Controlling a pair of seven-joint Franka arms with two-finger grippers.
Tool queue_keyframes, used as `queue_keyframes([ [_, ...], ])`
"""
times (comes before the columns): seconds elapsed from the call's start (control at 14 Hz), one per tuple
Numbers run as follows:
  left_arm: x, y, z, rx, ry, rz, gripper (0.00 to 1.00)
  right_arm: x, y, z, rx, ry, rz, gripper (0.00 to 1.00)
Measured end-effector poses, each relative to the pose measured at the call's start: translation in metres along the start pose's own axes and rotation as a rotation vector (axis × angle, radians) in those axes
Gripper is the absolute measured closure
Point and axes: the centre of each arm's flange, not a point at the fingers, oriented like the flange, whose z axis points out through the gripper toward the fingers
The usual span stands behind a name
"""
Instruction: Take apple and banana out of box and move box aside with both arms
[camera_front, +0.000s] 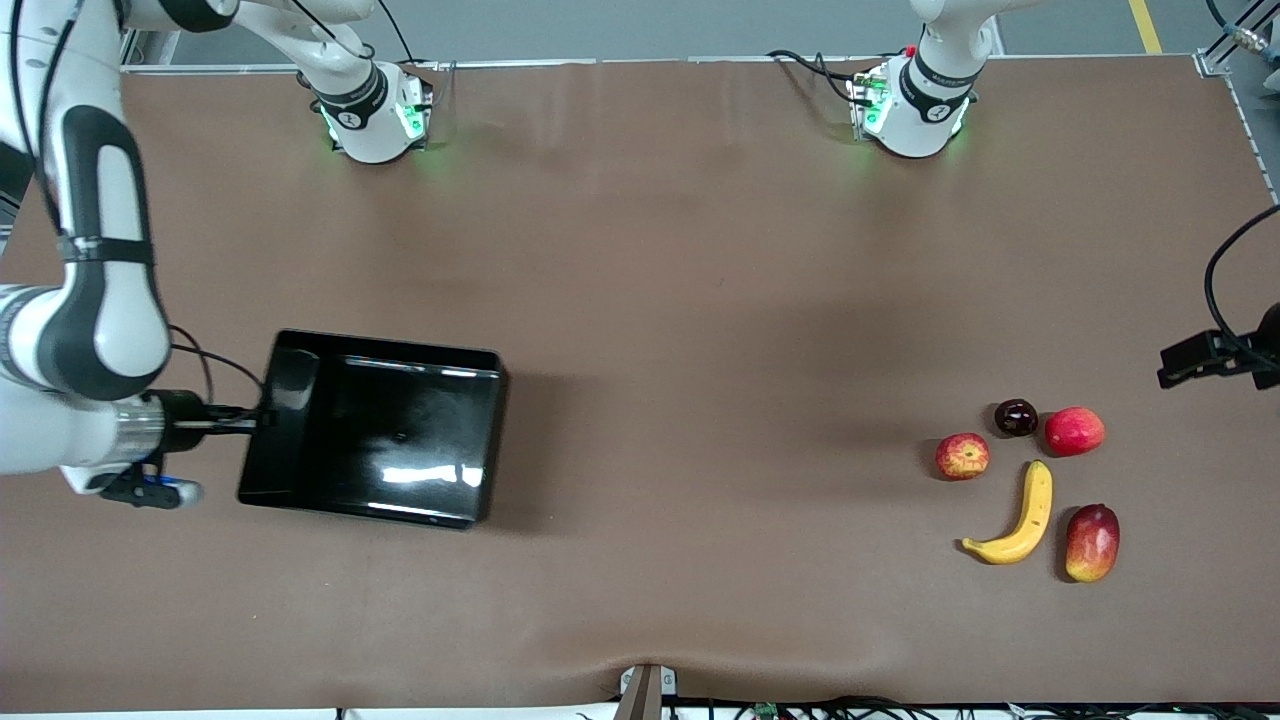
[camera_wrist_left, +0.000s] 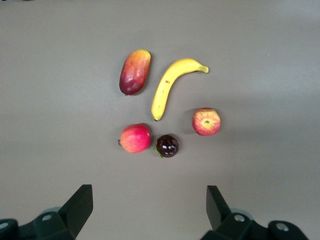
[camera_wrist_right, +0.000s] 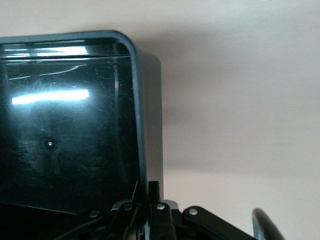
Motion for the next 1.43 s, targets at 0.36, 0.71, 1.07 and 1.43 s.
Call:
queue_keyframes([
  [0.36, -0.014, 0.012, -0.03, -0.055, 0.026, -0.005, 0.0, -0.009, 0.127, 0.027, -0.002, 0.033, -0.08, 0.94],
  [0.71, -0.06, 0.03, -0.086, -0.032, 0.006, -0.088, 0.0, -0.026, 0.194, 0.076, 0.003, 0.07, -0.056, 0.94],
  [1.07, -0.089, 0.063, -0.088, -0.014, -0.015, -0.102, 0.0, -0.036, 0.216, 0.086, 0.013, 0.084, -0.02, 0.94],
  [1.43, -0.11, 0.082, -0.101, -0.01, 0.001, -0.094, 0.0, -0.031, 0.2, 0.089, 0.012, 0.079, -0.048, 0.63],
])
